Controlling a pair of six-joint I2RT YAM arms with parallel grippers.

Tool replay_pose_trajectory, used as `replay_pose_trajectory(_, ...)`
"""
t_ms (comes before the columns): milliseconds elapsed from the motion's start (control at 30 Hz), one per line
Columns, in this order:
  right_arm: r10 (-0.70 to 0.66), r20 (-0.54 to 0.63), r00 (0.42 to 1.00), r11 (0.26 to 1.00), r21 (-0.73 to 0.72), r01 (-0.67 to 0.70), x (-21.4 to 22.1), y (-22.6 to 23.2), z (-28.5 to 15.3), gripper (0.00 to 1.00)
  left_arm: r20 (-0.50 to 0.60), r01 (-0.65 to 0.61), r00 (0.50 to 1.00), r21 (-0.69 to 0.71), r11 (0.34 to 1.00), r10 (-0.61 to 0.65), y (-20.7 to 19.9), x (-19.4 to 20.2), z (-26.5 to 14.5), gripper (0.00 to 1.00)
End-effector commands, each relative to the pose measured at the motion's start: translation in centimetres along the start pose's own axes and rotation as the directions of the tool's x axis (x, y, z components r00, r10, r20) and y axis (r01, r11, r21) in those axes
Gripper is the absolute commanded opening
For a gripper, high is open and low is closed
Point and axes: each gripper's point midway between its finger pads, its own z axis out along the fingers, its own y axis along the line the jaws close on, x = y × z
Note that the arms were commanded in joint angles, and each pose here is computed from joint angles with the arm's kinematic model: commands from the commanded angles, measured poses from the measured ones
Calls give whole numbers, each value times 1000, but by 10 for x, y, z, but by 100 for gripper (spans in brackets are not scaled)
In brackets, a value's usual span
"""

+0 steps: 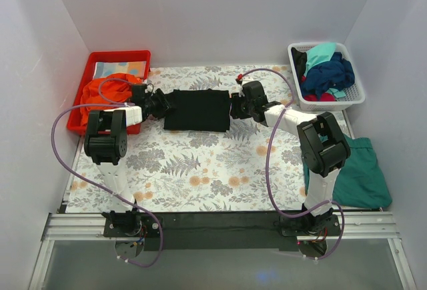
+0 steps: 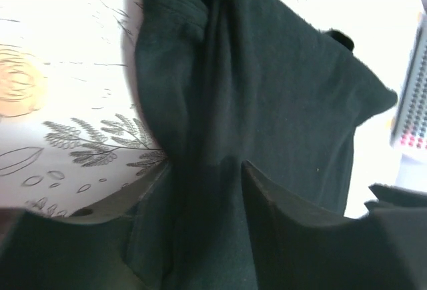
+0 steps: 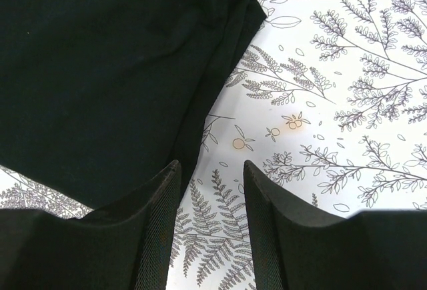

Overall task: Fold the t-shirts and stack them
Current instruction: Put the neatly folded tshirt into the corner of the board with the left arm

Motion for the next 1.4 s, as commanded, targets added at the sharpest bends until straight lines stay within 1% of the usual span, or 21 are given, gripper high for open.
replay_pose_trajectory(0, 21, 66, 998, 1000, 5, -21, -19, 1, -8, 48, -258, 31, 965, -72, 997, -49, 41, 77, 5, 40)
replay_pose_trajectory(33, 21, 66, 998, 1000, 5, -22, -19, 1, -8, 47, -261, 6, 965, -75, 997, -26, 40, 79, 7, 36)
replay_pose_trajectory(200, 25, 66, 997, 1000, 16, -26, -17, -1, -11, 47, -285, -93, 957, -130, 987, 53, 38, 92, 14, 0)
replay_pose_trajectory(300, 27, 73, 997, 999, 16, -28, -18, -1, -16, 46, -261, -187, 957, -209, 960, 130, 35, 97, 14, 0)
replay_pose_trajectory(333, 30, 70, 997, 999, 17, -32, -16, -1, -17, 46, -218, -224, 962, -277, 934, 166, 38, 89, 12, 0)
replay_pose_trajectory(400, 34, 81, 996, 999, 16, -35, -18, -1, -23, 46, -233, -291, 947, -335, 896, 220, 32, 102, 8, 0)
replay_pose_trajectory(467, 40, 90, 995, 999, 25, -42, -19, -2, -30, 46, -201, -321, 945, -428, 845, 257, 37, 100, 0, 0)
replay_pose_trajectory(500, 40, 97, 995, 999, 30, -43, -20, -3, -34, 45, -227, -332, 941, -464, 821, 252, 43, 117, -7, 0)
replay_pose_trajectory(567, 42, 109, 993, 997, 53, -48, -21, -6, -44, 45, -217, -322, 945, -508, 798, 243, 48, 126, -19, 0)
replay_pose_trajectory(667, 38, 133, 990, 995, 82, -50, -26, -11, -63, 45, -220, -270, 960, -566, 779, 172, 64, 152, -45, 0)
replay_pose_trajectory(700, 37, 140, 990, 995, 84, -49, -28, -11, -68, 45, -232, -263, 961, -602, 754, 150, 81, 167, -59, 0)
replay_pose_trajectory(767, 38, 164, 986, 995, 87, -53, -33, -11, -84, 45, -175, -194, 979, -624, 757, 106, 79, 170, -77, 0)
replay_pose_trajectory(800, 41, 173, 984, 995, 85, -57, -34, -10, -89, 46, -190, -185, 979, -649, 738, 78, 93, 185, -92, 0)
replay_pose_trajectory(900, 56, 205, 977, 994, 77, -73, -41, -8, -108, 46, -107, -77, 994, -666, 742, 7, 88, 191, -119, 0)
replay_pose_trajectory(967, 57, 231, 971, 995, 63, -74, -47, -5, -119, 46, -54, -4, 997, -726, 688, -51, 102, 200, -143, 0)
replay_pose_trajectory(1000, 64, 235, 970, 995, 57, -80, -47, -4, -122, 46, 11, 48, 998, -722, 691, -58, 96, 191, -152, 0)
replay_pose_trajectory(1067, 68, 250, 966, 996, 36, -79, -50, 0, -130, 46, 91, 137, 990, -761, 634, -106, 104, 192, -175, 0)
replay_pose_trajectory(1100, 70, 250, 966, 996, 30, -80, -49, 1, -132, 46, 138, 174, 985, -744, 645, -107, 98, 184, -184, 0)
replay_pose_trajectory(1200, 80, 260, 962, 996, 14, -87, -50, 5, -138, 46, 248, 261, 963, -758, 598, -106, 103, 172, -210, 0)
replay_pose_trajectory(1233, 81, 259, 963, 996, 10, -87, -49, 6, -139, 46, 298, 296, 949, -738, 606, -101, 99, 163, -217, 0)
replay_pose_trajectory(1367, 88, 257, 962, 996, 3, -92, -46, 8, -140, 45, 387, 357, 920, -752, 555, -67, 103, 143, -243, 0)
